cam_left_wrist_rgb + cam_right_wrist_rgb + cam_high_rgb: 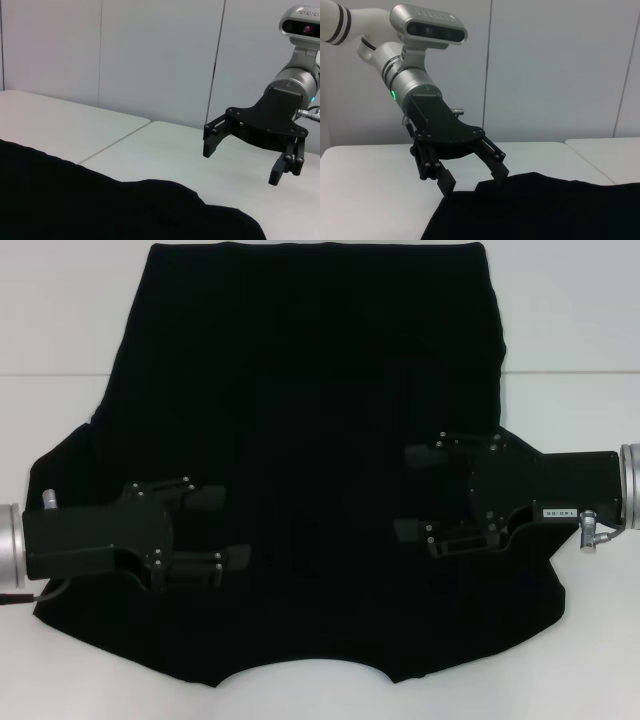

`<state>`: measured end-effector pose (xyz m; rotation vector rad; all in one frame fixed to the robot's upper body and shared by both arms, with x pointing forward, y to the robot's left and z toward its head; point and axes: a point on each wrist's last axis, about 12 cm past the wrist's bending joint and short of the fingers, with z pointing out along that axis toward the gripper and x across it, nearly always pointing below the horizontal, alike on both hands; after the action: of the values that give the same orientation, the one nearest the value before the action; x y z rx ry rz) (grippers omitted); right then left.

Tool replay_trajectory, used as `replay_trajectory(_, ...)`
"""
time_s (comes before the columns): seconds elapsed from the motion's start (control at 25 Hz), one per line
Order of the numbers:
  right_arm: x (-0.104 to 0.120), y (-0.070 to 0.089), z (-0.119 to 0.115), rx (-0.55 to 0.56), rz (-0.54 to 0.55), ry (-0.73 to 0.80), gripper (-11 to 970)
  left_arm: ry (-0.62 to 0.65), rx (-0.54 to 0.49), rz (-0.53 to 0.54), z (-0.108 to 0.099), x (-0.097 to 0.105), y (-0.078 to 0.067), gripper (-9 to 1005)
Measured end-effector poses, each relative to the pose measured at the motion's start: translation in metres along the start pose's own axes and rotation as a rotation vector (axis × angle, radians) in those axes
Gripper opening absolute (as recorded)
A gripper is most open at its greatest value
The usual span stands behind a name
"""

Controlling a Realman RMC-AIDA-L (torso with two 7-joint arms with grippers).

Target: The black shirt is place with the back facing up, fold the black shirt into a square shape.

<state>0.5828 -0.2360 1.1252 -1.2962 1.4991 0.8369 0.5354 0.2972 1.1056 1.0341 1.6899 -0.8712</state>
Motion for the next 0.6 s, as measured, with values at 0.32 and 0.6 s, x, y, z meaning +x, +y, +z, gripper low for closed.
replay_trajectory(0.32, -0.0001, -0.0001, 0.0000, 0.000, 0.000, -0.001, 907, -0.001, 0.001, -0.002, 0.0001, 0.0004, -0.0006, 846)
replay_trajectory(0.6, 0.0001, 0.0005, 0.0004, 0.002, 0.003, -0.005, 907, -0.004, 0.000, -0.008, 0.0006, 0.0009, -0.0011, 845)
